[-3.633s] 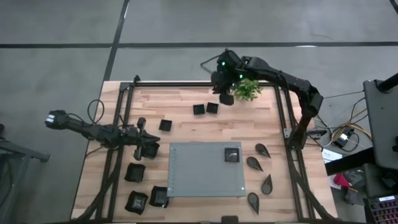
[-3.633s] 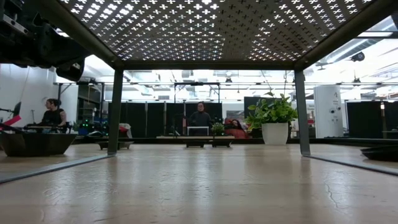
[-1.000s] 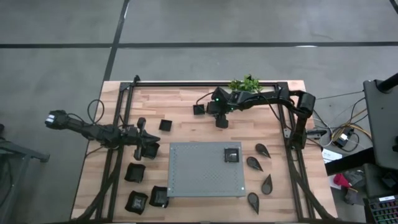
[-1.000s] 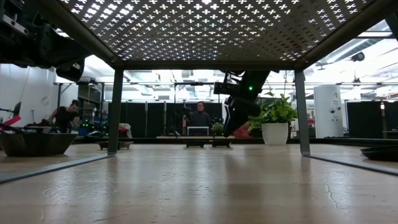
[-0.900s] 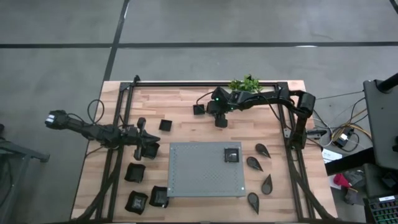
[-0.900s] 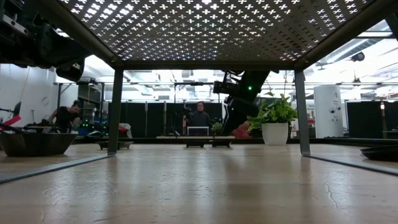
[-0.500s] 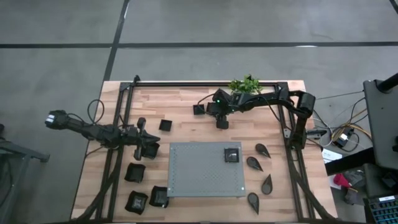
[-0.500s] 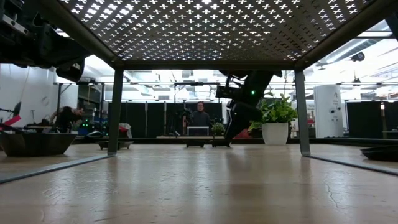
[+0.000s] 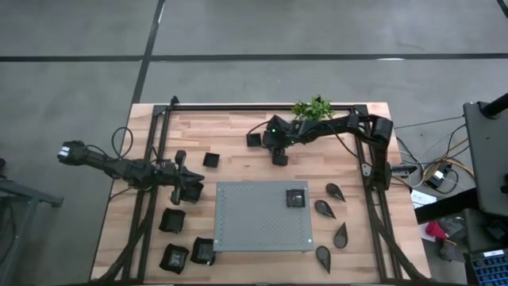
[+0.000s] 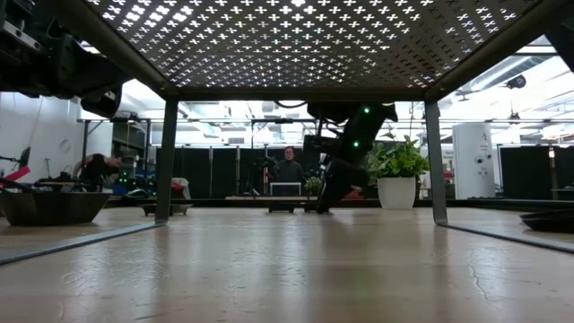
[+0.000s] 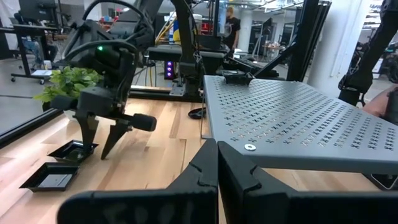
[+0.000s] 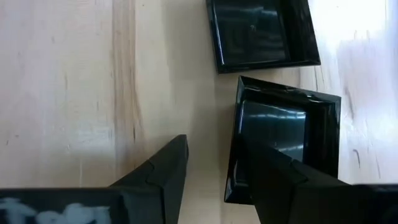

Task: Pick & Place Mini shaped plates
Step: Stack the square plate on top of the square plate on the shelf

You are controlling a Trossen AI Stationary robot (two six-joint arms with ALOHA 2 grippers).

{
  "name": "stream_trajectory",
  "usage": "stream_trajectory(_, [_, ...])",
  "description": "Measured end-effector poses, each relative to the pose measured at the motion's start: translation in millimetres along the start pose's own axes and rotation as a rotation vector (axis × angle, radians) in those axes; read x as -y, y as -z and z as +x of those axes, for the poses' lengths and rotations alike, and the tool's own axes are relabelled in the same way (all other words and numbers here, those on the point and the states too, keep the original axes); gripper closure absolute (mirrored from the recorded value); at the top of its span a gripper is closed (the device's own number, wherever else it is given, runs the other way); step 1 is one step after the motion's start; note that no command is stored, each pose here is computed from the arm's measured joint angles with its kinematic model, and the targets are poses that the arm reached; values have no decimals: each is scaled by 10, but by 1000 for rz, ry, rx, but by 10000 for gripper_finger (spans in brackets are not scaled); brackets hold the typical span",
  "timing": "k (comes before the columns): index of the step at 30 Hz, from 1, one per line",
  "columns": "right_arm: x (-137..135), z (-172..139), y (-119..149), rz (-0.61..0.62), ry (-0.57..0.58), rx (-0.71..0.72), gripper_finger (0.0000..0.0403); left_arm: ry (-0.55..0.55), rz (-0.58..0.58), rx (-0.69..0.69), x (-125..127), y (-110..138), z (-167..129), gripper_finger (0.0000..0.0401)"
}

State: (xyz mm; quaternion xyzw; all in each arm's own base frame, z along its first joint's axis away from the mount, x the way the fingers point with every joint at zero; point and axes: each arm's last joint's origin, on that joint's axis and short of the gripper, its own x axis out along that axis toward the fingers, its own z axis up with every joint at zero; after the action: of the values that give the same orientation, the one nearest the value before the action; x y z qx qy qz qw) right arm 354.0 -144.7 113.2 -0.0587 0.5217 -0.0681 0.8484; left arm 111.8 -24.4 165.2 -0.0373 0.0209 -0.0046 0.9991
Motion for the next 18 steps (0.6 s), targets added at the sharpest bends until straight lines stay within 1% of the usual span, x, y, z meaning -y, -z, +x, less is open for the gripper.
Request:
stream_trajectory(5, [18, -73, -68, 1, 16, 15, 262, 0, 1, -1, 0, 1, 0, 401])
stream_trajectory(8, [34, -122, -92, -5, 60, 13, 279, 1, 0, -1, 0, 0, 0, 401])
stream_trajectory(12, [64, -118, -89, -22, 77, 9, 318, 1, 1, -2, 0, 1, 0, 401])
stream_trajectory(16, [53, -65, -77, -18, 91, -8, 375, 0, 2, -4, 0, 4, 0, 401])
stream_trajectory(18, [44, -63, -83, -21, 95, -6, 387, 0, 1, -5, 0, 5, 0, 401])
